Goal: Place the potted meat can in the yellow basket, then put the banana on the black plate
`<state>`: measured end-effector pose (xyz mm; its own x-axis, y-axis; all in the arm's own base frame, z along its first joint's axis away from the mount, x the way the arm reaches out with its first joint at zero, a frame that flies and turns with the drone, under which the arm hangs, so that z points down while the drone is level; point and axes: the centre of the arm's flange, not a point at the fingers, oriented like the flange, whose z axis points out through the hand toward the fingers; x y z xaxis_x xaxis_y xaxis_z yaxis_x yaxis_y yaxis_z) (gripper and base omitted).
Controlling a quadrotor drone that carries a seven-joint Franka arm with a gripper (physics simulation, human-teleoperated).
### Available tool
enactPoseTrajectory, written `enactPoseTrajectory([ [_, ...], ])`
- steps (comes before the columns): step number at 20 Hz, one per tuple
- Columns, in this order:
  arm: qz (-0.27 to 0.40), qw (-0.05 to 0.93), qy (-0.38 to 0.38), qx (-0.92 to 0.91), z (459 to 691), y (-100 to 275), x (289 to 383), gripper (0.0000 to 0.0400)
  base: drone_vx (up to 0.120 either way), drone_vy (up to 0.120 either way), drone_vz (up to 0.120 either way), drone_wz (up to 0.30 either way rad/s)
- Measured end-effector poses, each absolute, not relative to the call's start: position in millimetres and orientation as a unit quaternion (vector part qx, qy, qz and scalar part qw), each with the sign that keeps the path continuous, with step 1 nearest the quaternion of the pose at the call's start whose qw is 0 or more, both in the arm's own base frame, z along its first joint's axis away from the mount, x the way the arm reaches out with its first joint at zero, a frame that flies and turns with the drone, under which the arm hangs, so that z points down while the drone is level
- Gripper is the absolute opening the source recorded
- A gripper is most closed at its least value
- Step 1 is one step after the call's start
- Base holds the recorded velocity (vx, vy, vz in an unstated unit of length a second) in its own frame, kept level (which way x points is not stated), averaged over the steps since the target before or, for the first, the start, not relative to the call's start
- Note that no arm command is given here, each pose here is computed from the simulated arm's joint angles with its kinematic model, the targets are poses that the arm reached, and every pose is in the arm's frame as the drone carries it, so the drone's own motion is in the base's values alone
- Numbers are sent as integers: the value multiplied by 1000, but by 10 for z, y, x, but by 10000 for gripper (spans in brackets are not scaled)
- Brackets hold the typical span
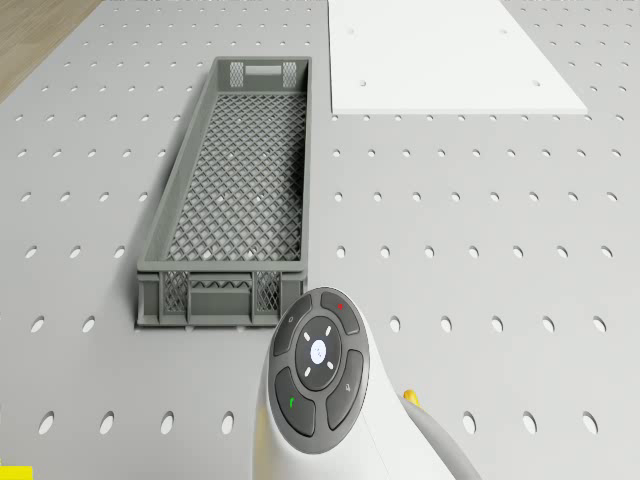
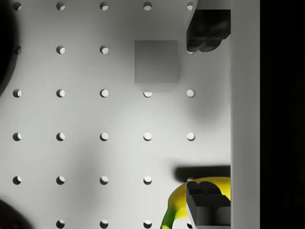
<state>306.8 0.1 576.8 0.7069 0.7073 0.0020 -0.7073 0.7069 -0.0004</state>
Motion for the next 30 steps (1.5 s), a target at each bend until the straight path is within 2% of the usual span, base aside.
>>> enactPoseTrajectory([
  [7, 383, 924, -1, 0, 5768, 1, 3068, 400, 120, -120, 0, 0],
  [14, 383, 924, -1, 0, 5768, 1, 3068, 400, 6, -120, -17, 0],
  [20, 383, 924, -1, 0, 5768, 1, 3068, 400, 0, -7, -120, 0],
  [25, 383, 924, -1, 0, 5768, 1, 3068, 400, 112, -16, -8, 0],
  [30, 383, 924, -1, 0, 5792, 0, 3068, 400, 0, -32, 0, 0],
])
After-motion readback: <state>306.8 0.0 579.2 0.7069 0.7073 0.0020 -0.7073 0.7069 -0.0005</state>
